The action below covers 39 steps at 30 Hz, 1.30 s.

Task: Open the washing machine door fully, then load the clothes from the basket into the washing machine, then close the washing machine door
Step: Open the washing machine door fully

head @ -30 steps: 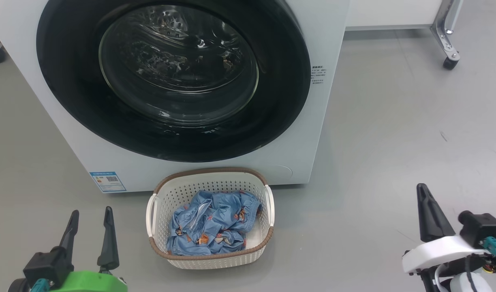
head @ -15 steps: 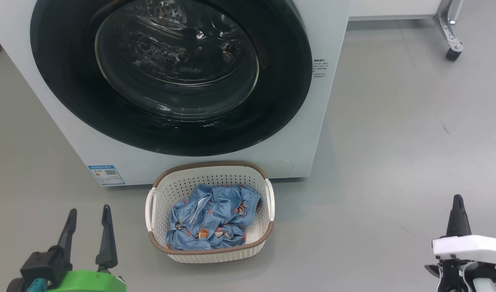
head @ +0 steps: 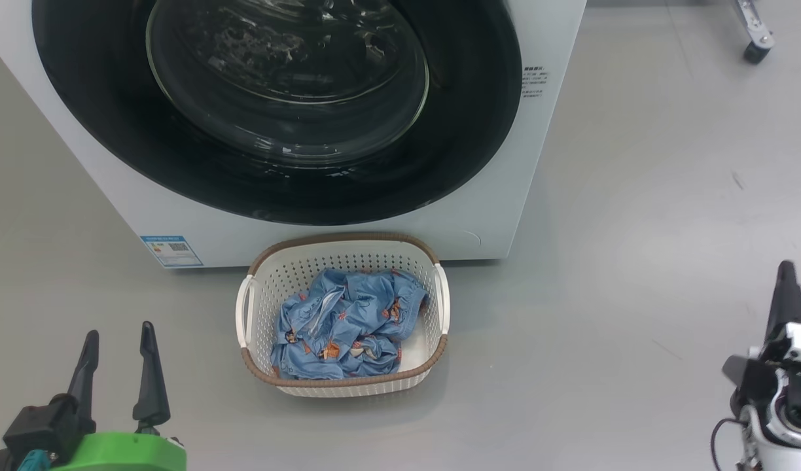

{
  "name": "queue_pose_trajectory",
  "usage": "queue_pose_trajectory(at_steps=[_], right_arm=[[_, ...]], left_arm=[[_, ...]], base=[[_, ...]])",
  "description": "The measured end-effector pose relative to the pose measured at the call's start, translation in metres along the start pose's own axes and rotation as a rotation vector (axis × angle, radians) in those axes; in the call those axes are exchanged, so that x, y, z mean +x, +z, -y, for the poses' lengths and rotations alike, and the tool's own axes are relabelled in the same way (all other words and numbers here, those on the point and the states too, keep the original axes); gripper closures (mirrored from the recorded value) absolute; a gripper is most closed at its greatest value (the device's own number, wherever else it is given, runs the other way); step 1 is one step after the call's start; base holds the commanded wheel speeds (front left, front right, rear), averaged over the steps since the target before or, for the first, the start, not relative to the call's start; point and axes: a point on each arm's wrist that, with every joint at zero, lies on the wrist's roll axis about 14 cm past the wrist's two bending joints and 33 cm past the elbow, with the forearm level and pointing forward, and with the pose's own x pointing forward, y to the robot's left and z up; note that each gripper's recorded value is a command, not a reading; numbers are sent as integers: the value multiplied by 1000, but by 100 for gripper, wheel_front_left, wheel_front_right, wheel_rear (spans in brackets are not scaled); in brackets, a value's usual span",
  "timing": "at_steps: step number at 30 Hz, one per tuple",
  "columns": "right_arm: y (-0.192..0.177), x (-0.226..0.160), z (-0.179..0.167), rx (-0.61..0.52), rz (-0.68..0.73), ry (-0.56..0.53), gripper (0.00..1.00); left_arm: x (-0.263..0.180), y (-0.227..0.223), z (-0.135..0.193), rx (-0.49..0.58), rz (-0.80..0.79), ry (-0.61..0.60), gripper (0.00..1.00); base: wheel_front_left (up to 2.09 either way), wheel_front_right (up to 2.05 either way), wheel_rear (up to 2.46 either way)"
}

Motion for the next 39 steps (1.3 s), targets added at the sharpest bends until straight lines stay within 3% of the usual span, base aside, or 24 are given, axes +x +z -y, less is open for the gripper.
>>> queue_pose_trajectory(at_steps=[9,17,39], right_arm=[[23,28,-12,84,-16,38,100],[19,50,-15,56,-100,50,100],[-67,110,-57,23,-441,177,100]], left_arm=[[3,-10,-13,16,-34,31,0],[6,-19,-23,36,-67,48,0],[4,-48,-53,94,-181,98,0]], base=[[0,0,0],[0,0,0],[0,0,0]])
